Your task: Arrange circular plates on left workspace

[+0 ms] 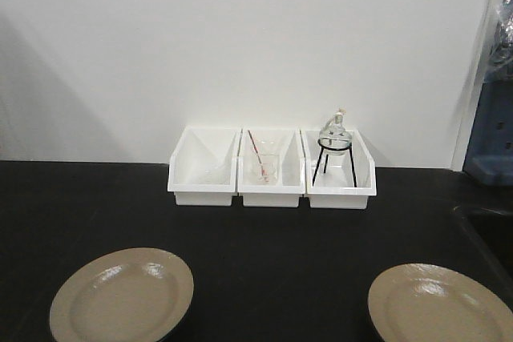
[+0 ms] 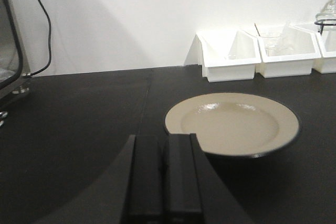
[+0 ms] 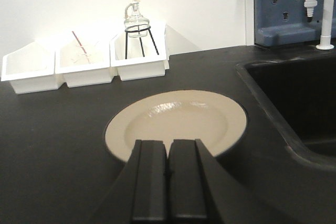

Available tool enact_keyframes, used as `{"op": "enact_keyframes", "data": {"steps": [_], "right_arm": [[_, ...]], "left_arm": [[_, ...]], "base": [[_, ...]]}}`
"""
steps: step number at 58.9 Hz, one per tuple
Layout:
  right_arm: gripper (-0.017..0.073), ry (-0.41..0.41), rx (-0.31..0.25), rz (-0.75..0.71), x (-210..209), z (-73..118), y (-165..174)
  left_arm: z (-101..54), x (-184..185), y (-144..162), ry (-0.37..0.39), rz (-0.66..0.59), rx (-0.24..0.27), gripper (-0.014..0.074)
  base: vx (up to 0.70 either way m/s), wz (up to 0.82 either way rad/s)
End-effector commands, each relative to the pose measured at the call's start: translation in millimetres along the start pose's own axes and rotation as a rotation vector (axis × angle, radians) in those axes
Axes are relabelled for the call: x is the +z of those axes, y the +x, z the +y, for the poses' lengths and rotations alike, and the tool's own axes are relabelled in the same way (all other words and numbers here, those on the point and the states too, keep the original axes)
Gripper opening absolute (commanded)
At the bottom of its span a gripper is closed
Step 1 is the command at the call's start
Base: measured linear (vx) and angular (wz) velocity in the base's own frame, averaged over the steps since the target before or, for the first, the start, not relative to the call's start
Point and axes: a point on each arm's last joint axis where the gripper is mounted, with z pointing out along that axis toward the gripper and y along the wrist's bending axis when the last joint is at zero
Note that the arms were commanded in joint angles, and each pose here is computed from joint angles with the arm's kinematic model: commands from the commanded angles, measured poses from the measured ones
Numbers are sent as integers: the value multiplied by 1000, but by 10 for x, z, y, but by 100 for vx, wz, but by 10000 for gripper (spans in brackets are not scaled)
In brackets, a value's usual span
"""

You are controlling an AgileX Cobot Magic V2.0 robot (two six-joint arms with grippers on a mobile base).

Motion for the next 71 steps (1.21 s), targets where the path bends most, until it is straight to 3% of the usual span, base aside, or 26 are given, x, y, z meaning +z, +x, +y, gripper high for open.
{"op": "enact_keyframes", "data": {"steps": [1,30,71], "right_arm": [[-1,4,-10,-87,-11,-4,-57],[-1,4,-10,-87,-11,-4,-57],[-1,4,-10,-92,-12,-4,-61]], "left_arm": [[6,-9,-42,-9,-85,-9,2],[6,-9,-42,-9,-85,-9,2],[6,-9,-42,-9,-85,-9,2]], "base": [[31,-3],[20,-5],[2,-1]]}}
